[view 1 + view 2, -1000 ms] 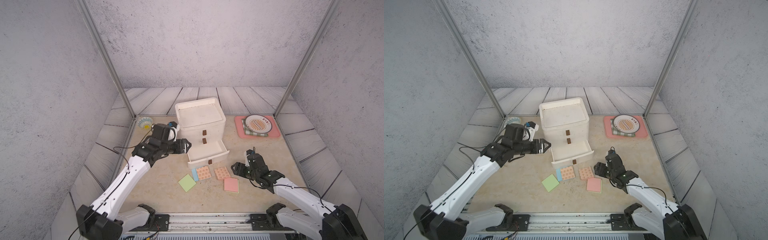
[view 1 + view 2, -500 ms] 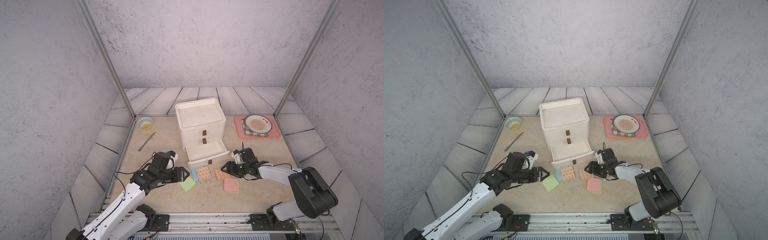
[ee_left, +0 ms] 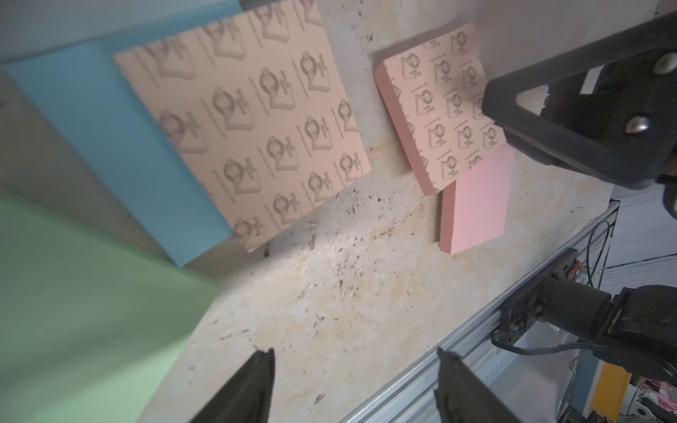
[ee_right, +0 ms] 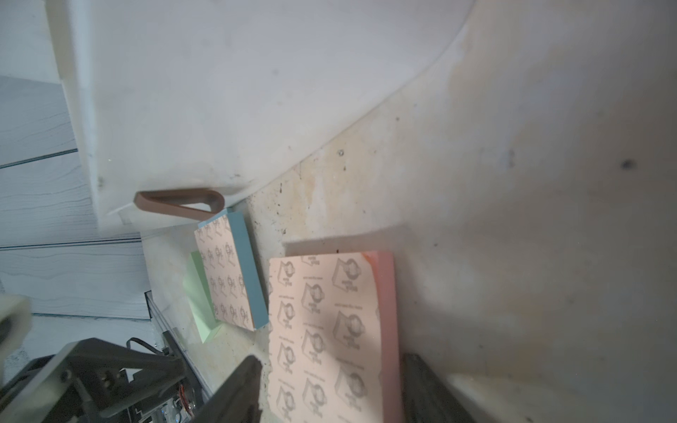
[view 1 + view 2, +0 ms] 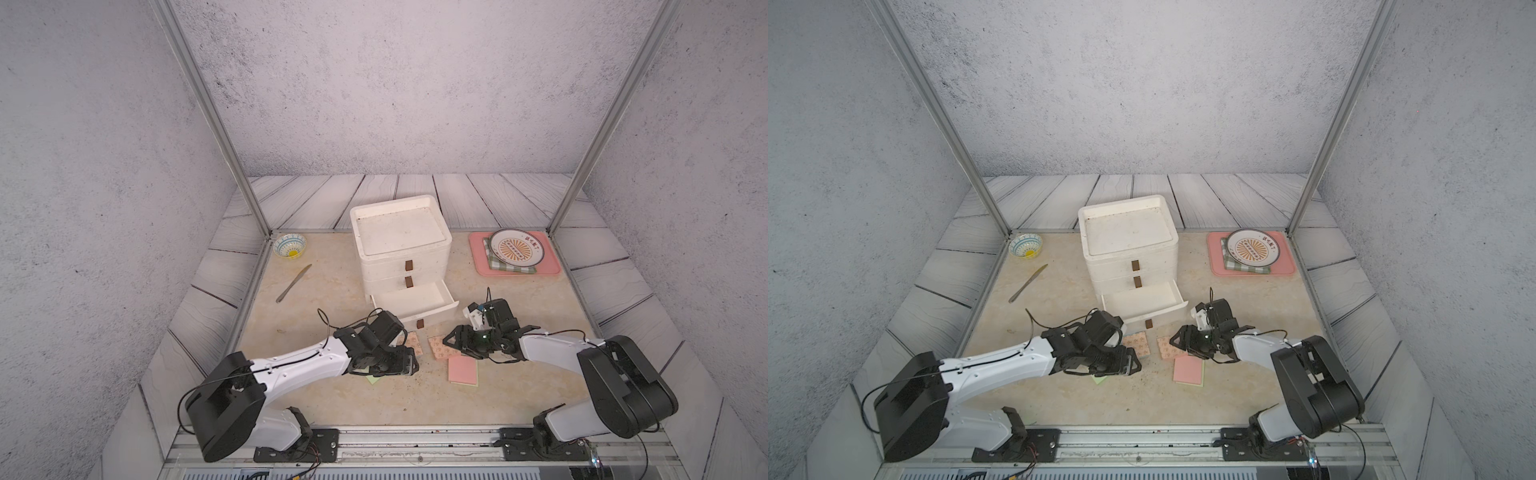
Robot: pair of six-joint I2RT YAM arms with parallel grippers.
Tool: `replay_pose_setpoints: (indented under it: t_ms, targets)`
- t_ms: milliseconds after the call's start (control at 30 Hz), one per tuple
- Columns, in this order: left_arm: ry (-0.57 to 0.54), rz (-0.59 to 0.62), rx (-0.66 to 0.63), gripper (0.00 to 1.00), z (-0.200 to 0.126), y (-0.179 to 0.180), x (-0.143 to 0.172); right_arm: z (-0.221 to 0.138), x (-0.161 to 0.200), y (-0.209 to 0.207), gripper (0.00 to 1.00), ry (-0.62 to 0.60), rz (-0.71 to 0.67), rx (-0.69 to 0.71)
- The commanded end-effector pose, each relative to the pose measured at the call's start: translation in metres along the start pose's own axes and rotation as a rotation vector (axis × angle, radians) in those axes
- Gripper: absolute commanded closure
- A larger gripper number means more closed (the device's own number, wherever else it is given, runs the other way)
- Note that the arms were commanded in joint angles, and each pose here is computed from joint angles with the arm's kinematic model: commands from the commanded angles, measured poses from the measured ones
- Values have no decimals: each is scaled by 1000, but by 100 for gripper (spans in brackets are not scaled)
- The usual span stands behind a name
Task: Please put the sticky notes in the drawer by color
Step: Pick up the sticky notes from the center of the board.
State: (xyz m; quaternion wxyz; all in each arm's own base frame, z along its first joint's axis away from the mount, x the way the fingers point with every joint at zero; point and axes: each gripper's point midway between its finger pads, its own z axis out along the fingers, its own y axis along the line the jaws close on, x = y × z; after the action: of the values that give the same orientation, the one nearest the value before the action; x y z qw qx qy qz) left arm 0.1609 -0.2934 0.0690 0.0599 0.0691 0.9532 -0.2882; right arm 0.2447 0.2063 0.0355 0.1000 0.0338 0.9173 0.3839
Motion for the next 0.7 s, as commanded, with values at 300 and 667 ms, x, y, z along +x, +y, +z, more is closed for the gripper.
replay_pose_setpoints:
  t_ms: [300,667]
  targets:
    - [-217,-187,57,25,42,-41,-47,3,8,1,41,23,20,-40]
    - [-251,-242,108,29,65,-57,-60,7,8,2,44,30,24,-66]
